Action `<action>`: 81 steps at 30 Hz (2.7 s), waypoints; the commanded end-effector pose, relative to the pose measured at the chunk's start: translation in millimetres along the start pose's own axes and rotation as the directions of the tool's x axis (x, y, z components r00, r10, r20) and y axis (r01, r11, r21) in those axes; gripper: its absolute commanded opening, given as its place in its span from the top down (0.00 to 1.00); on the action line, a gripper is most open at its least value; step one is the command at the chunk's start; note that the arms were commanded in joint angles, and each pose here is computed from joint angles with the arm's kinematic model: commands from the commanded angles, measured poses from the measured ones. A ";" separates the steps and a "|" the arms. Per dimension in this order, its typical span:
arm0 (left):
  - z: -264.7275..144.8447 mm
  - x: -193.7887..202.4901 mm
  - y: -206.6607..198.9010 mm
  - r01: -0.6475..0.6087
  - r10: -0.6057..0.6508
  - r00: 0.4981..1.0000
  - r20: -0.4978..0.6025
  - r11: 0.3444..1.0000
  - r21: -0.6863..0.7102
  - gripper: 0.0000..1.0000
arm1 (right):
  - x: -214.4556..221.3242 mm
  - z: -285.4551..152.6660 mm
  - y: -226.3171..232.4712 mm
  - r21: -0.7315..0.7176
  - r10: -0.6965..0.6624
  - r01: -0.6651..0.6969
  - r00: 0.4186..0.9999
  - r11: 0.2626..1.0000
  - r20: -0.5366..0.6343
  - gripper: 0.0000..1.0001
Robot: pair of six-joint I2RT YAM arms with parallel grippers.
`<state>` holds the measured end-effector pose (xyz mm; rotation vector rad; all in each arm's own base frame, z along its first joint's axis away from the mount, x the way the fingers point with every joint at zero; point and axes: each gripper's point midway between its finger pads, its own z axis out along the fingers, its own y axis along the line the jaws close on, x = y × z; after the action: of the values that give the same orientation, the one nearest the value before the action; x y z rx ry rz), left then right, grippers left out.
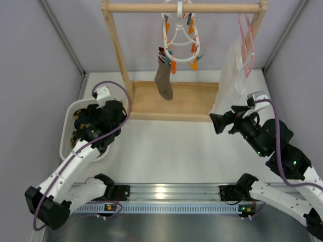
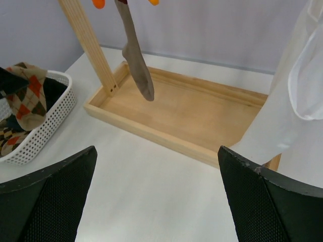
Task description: Remove the socks clipped to the hanger
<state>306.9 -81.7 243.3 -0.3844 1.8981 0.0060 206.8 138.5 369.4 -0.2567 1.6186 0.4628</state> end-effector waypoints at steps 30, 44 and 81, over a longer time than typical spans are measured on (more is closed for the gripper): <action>14.7 -61.8 111.3 0.418 -0.418 0.908 -0.002 0.908 0.028 0.02 | 31.7 -36.1 14.7 -0.170 0.113 -0.108 0.993 0.980 0.020 0.00; -37.7 0.9 -130.2 0.067 0.043 0.991 -0.129 0.667 0.742 0.02 | 25.7 -45.9 14.0 -0.199 0.198 -0.175 0.975 0.964 0.100 0.01; 74.2 -27.4 -236.2 -0.427 0.144 0.895 0.422 0.551 0.717 0.02 | 55.3 -31.4 27.2 -0.237 0.158 -0.152 0.987 0.959 0.004 0.01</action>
<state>446.6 -266.5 255.2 0.4628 1.5680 -0.4850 158.6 147.2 312.1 -0.2944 1.5976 0.7507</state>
